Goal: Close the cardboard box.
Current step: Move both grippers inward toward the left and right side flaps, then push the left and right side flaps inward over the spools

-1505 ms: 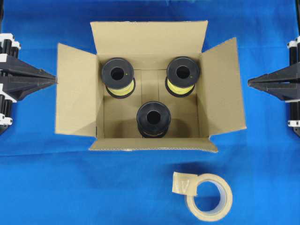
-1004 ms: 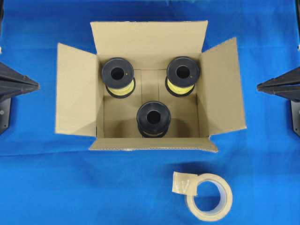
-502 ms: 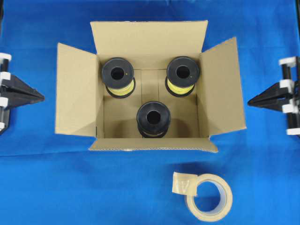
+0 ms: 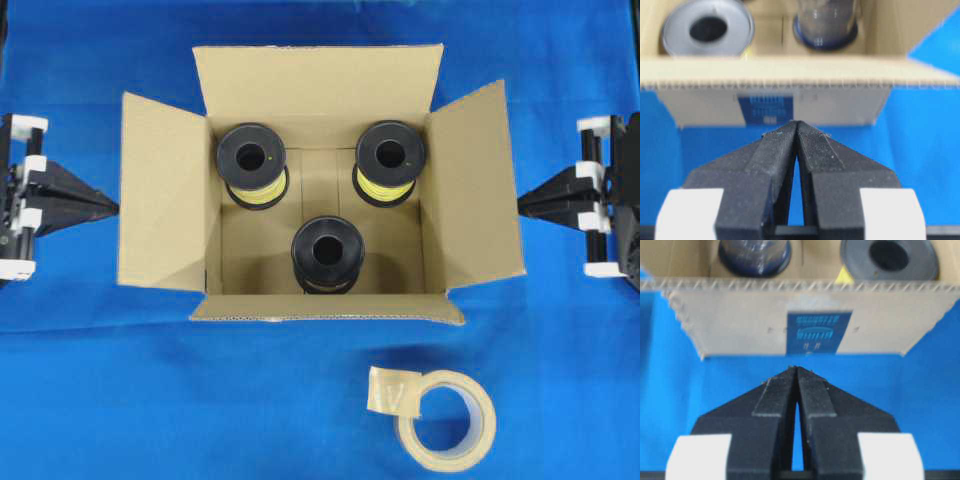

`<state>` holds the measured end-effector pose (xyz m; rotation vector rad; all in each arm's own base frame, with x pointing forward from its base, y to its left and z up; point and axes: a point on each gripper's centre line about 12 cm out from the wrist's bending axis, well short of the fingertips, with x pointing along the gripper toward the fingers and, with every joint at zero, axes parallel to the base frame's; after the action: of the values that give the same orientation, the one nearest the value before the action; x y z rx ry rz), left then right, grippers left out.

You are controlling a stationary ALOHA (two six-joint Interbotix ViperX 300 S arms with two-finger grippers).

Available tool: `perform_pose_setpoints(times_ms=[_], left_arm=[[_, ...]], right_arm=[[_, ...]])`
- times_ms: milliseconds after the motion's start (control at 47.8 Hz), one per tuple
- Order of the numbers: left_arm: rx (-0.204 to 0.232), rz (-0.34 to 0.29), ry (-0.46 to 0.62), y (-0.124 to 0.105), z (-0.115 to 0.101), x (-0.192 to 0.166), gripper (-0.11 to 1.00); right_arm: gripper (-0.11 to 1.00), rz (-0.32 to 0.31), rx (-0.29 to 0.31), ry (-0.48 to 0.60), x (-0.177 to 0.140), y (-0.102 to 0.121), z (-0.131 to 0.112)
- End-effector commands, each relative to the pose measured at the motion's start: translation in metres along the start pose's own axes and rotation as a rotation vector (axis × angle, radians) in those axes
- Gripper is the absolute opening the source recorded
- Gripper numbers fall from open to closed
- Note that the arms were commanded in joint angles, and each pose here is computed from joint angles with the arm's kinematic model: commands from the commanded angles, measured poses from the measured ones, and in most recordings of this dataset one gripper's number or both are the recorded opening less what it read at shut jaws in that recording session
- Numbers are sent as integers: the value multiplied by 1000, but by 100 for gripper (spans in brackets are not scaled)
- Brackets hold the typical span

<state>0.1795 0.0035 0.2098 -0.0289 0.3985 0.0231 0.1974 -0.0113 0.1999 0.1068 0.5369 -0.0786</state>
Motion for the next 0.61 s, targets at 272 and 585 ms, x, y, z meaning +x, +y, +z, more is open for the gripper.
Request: perform_pose_setpoints(times_ms=[272, 585], left_arm=[[-1, 24, -122, 5, 31, 26, 1], [-13, 58, -159, 13, 50, 47, 1]], right_arm=[[0, 3, -13, -172, 19, 2, 46], [0, 7, -23, -238, 46, 4, 64]])
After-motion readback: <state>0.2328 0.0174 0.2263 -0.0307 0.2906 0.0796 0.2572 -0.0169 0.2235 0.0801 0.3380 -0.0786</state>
